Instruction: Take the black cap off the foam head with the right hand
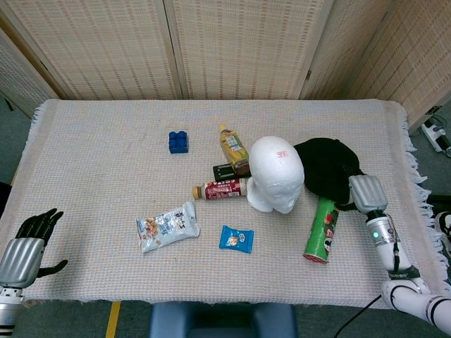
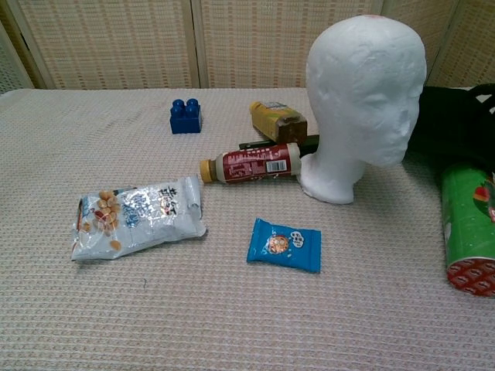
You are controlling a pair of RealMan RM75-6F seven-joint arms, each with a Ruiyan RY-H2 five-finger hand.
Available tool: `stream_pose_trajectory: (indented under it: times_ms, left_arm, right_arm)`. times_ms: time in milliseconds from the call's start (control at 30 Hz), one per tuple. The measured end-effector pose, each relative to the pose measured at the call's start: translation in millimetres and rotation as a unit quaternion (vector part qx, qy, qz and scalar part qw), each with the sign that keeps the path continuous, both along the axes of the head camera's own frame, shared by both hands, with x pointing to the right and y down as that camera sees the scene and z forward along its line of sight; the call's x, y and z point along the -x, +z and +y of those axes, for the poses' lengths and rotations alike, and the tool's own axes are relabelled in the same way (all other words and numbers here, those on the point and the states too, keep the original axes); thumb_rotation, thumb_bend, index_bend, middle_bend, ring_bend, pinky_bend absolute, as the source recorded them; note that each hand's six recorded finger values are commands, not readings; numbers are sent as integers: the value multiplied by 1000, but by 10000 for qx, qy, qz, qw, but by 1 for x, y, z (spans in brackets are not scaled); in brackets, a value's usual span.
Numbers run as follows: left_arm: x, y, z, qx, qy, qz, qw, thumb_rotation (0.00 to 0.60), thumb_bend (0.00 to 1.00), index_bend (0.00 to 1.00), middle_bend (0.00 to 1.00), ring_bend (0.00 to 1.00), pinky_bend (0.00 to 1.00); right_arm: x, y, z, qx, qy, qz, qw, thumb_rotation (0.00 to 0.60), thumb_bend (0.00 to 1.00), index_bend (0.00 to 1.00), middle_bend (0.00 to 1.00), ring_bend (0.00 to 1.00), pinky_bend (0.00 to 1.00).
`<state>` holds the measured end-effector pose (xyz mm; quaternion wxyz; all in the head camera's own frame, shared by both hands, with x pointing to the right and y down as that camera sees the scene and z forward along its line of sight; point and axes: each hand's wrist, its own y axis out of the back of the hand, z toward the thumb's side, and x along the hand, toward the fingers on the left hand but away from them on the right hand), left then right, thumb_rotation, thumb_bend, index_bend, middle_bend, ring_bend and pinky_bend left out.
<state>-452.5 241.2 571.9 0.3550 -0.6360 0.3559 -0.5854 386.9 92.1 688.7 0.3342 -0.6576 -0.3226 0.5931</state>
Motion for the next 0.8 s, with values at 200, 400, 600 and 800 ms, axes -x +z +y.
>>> stream_pose_trajectory:
  times_ms: [200, 400, 600, 800]
  left_arm:
    - [3, 0, 0, -37, -45, 12, 10000, 600, 143, 108, 89, 126, 142]
    - [5, -2, -2, -147, -100, 7, 9998, 600, 142, 108, 88, 126, 142]
    - [5, -5, -4, -306, -156, 25, 9994, 600, 141, 108, 89, 127, 142]
    - [2, -6, -2, -413, -164, 70, 9990, 600, 143, 108, 89, 127, 142]
  right_arm:
    - [-6, -19, 11, 65, 89, -94, 9999, 496, 0, 0, 44, 48, 226]
    - [-21, -65, 36, -427, 175, -186, 9988, 501, 80, 96, 221, 224, 361]
    - [-37, -115, 78, -914, 246, -202, 9953, 537, 149, 131, 243, 239, 373]
    - [-43, -145, 123, -1024, 346, -244, 9938, 539, 148, 140, 248, 239, 373]
